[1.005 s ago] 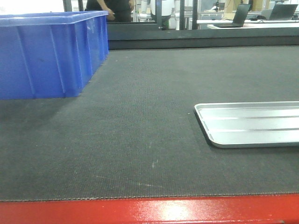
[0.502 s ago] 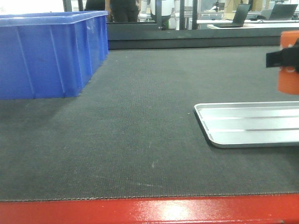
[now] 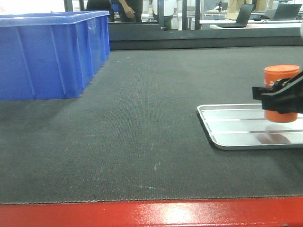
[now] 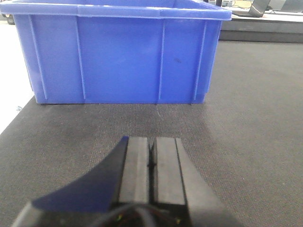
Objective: Grab orange capacitor from left shelf to right conveyor
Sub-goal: 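Lower the cylinder onto the silver tray and open the right gripper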
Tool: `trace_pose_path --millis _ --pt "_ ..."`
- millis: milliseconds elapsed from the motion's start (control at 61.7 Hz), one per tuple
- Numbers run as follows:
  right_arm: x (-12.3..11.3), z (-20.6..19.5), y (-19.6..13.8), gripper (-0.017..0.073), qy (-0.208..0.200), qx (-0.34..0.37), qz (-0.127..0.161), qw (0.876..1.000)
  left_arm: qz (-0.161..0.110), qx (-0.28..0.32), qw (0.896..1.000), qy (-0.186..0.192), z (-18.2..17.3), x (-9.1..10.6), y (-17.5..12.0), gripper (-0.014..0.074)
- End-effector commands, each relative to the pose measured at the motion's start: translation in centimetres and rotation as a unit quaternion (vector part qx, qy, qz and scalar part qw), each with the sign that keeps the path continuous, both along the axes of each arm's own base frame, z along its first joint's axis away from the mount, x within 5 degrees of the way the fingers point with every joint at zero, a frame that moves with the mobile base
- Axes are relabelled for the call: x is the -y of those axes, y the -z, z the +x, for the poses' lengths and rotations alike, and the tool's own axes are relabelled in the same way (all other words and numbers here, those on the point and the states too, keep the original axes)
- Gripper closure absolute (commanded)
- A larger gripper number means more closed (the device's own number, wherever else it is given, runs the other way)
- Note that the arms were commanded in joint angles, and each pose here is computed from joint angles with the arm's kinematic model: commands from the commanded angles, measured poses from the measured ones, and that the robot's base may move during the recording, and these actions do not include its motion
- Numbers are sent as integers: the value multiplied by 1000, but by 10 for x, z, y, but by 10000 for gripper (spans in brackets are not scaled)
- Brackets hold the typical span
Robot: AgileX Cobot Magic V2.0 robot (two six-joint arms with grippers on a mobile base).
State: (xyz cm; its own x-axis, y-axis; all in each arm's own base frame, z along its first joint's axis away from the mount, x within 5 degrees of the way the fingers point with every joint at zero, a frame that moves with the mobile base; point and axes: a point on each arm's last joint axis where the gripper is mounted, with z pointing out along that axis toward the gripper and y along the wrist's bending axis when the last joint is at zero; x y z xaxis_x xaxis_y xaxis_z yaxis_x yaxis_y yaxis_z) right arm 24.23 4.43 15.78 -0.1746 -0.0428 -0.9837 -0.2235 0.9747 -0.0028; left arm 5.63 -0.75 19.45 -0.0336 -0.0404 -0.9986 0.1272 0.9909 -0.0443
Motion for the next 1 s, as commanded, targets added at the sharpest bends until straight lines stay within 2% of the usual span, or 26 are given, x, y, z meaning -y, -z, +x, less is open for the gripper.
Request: trace_pose_path --millis 0,292,389,470,600,681,988 --pt "-1 8 -15 438 -4 79 5 997 -9 47 999 -4 -1 -1 -9 720" --pt "-2 12 -2 438 -5 64 4 998 -9 47 999 -4 -1 -1 -9 720" --pt "-2 12 -2 409 -5 65 4 998 -9 47 999 -4 -1 -1 -9 720" --pt "-2 12 -2 307 -5 66 4 998 -9 47 999 -4 -1 -1 -9 720" --pt "-2 12 -3 32 -5 68 4 998 -9 47 999 -4 -1 -1 -9 720" --pt "-2 12 -4 -89 -4 67 4 998 -9 47 999 -4 -1 -1 -9 720" --pt "1 1 -28 -74 -1 42 -9 999 -9 47 999 -4 -1 -1 -9 720"
